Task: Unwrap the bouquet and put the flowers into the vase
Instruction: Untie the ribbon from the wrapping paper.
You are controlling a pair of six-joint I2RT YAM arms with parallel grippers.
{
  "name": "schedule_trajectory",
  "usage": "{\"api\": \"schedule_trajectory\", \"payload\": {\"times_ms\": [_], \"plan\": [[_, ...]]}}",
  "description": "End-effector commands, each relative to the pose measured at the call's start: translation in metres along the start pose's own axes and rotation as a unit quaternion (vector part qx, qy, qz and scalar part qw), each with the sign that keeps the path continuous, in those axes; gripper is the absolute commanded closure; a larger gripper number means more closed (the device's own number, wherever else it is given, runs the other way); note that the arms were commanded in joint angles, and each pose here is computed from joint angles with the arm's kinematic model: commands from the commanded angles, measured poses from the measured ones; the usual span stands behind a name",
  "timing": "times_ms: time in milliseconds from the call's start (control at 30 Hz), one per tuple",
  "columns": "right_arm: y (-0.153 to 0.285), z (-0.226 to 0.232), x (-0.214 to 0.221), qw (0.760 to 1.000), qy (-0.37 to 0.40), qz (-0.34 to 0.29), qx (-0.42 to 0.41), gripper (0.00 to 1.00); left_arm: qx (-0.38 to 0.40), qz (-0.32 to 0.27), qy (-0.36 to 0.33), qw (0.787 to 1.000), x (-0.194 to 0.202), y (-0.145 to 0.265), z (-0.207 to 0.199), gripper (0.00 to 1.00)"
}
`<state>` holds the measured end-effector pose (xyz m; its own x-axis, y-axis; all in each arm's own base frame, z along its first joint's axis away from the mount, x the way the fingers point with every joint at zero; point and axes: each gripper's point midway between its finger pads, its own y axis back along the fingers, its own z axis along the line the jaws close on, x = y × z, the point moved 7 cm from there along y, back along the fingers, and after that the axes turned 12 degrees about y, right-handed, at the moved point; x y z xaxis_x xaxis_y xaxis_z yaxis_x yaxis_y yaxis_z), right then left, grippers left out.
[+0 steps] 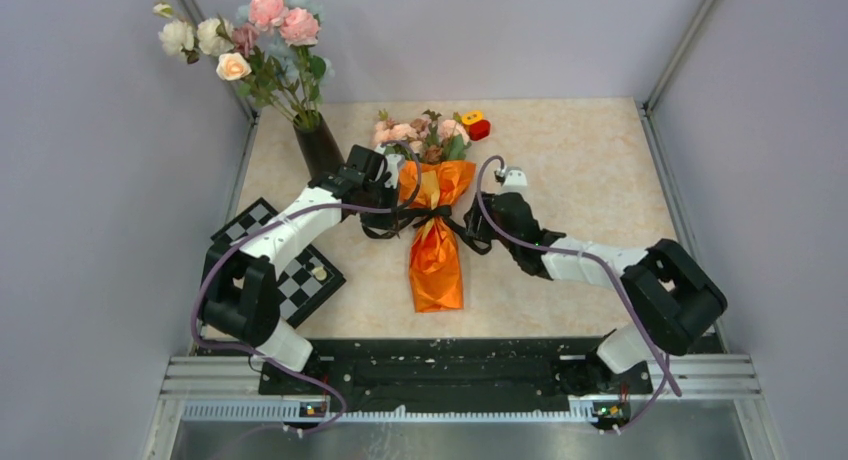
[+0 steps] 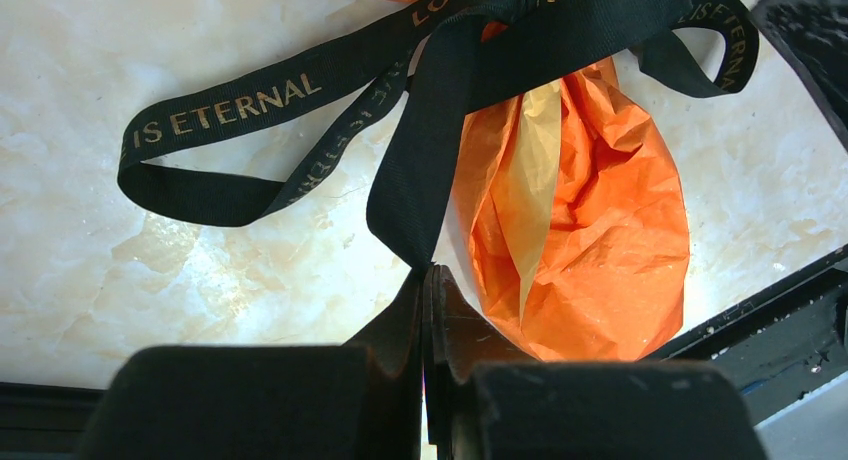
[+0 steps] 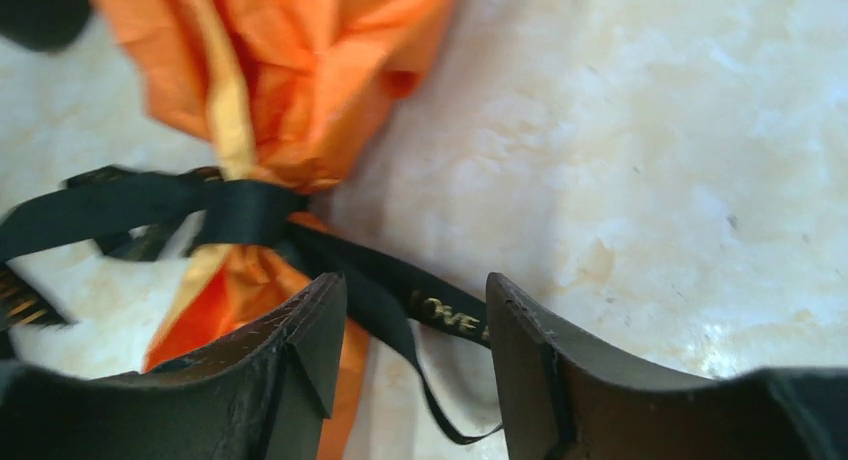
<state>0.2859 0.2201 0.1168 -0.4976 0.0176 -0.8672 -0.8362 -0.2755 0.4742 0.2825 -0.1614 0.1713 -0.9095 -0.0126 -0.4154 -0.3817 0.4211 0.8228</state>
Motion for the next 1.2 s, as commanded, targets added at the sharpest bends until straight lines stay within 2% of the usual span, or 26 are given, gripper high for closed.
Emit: {"api": "schedule_trajectory", "payload": {"times_ms": [0, 200, 600, 800, 1067, 1167], "plan": [[0.020, 0.023, -0.041, 0.989, 0.052, -0.074, -0.118, 0.41, 0.010, -0.016, -0.010, 1.000, -0.005, 0.006, -0.003, 1.00], [0.015, 0.040, -0.054, 0.973, 0.125, -0.076, -0.177, 0.33, 0.013, -0.016, -0.010, 1.000, -0.005, 0.006, -0.003, 1.00], [-0.014, 0.060, -0.046, 0.965, 0.181, -0.054, -0.180, 0.33, 0.014, -0.016, -0.011, 1.000, -0.006, 0.007, -0.004, 1.00], [-0.024, 0.068, -0.043, 0.972, 0.179, -0.054, -0.144, 0.39, 0.015, -0.015, -0.012, 1.000, -0.005, 0.007, -0.004, 1.00], [-0.038, 0.063, -0.038, 0.978, 0.184, -0.052, -0.080, 0.40, 0.019, -0.013, -0.012, 1.000, -0.005, 0.007, -0.005, 1.00], [-0.040, 0.062, -0.037, 0.980, 0.180, -0.056, -0.069, 0.47, 0.020, -0.013, -0.012, 1.000, -0.005, 0.006, -0.005, 1.00]]}}
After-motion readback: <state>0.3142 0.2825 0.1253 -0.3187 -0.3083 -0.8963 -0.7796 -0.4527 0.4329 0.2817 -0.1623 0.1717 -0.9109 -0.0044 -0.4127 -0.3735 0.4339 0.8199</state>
